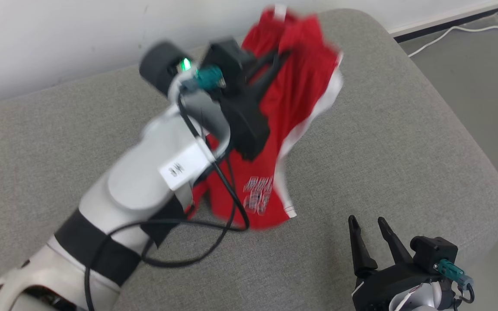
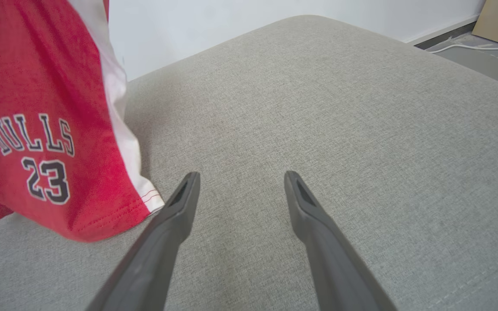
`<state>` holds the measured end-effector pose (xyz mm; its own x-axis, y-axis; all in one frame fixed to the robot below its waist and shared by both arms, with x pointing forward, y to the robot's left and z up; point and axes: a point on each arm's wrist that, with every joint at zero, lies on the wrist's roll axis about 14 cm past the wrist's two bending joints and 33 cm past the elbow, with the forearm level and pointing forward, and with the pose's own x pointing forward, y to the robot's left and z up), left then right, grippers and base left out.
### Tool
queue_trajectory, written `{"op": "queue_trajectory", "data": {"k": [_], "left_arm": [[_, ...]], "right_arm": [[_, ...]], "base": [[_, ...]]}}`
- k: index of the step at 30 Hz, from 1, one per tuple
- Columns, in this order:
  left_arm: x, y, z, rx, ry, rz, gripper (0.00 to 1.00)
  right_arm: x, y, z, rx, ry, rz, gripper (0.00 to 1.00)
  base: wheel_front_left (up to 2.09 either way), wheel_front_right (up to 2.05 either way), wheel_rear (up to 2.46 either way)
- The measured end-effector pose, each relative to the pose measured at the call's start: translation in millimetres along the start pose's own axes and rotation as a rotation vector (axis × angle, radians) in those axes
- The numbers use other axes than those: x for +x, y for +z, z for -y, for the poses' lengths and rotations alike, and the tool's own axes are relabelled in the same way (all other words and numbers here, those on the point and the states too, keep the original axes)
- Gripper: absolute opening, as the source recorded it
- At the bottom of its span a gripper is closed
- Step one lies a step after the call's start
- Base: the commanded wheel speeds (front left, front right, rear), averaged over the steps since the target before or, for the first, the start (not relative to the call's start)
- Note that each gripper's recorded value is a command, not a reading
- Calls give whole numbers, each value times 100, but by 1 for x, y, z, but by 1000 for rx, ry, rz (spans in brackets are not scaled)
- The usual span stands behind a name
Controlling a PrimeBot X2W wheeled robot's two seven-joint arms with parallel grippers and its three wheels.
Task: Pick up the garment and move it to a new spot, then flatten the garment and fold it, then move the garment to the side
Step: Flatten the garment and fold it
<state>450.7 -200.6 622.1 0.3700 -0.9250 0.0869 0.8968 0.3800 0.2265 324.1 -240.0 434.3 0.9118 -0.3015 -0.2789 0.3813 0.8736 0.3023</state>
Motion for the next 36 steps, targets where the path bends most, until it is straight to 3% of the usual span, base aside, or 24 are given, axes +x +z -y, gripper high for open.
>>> {"op": "queue_trajectory", "data": {"k": [5,9,11,14,19,26,28,29,32,33,34,36], "left_arm": [[-2,79,-24,-81,61,278,0],[-13,86,-42,-132,121,326,0],[-20,68,-49,-156,157,285,0],[-43,1,-60,-221,248,122,0],[-130,-124,-83,-310,477,-204,0],[-200,-166,-105,-387,709,-316,0],[-211,-167,-111,-403,753,-310,12],[-218,-168,-111,-414,773,-309,12],[-239,-183,-99,-474,819,-339,43],[-246,-189,-93,-499,834,-352,76],[-253,-194,-87,-516,846,-366,100],[-262,-200,-77,-551,869,-374,100]], "right_arm": [[1,4,-1,4,4,18,100],[1,3,0,7,4,17,100],[2,2,-2,6,9,12,100],[5,1,-9,3,29,8,100],[11,-2,-24,-16,73,1,100],[18,-4,-40,-51,121,-11,100],[19,-6,-46,-60,139,-16,100],[20,-6,-50,-62,148,-19,100],[21,-7,-58,-66,172,-26,100],[21,-8,-61,-68,180,-30,100],[21,-8,-63,-70,188,-29,100],[21,-8,-68,-74,203,-31,100]], "base": [[0,0,0],[0,0,0],[0,0,0],[0,0,0],[0,0,0],[0,0,0],[0,0,0],[0,0,0],[0,0,0],[0,0,0],[0,0,0],[0,0,0]]}}
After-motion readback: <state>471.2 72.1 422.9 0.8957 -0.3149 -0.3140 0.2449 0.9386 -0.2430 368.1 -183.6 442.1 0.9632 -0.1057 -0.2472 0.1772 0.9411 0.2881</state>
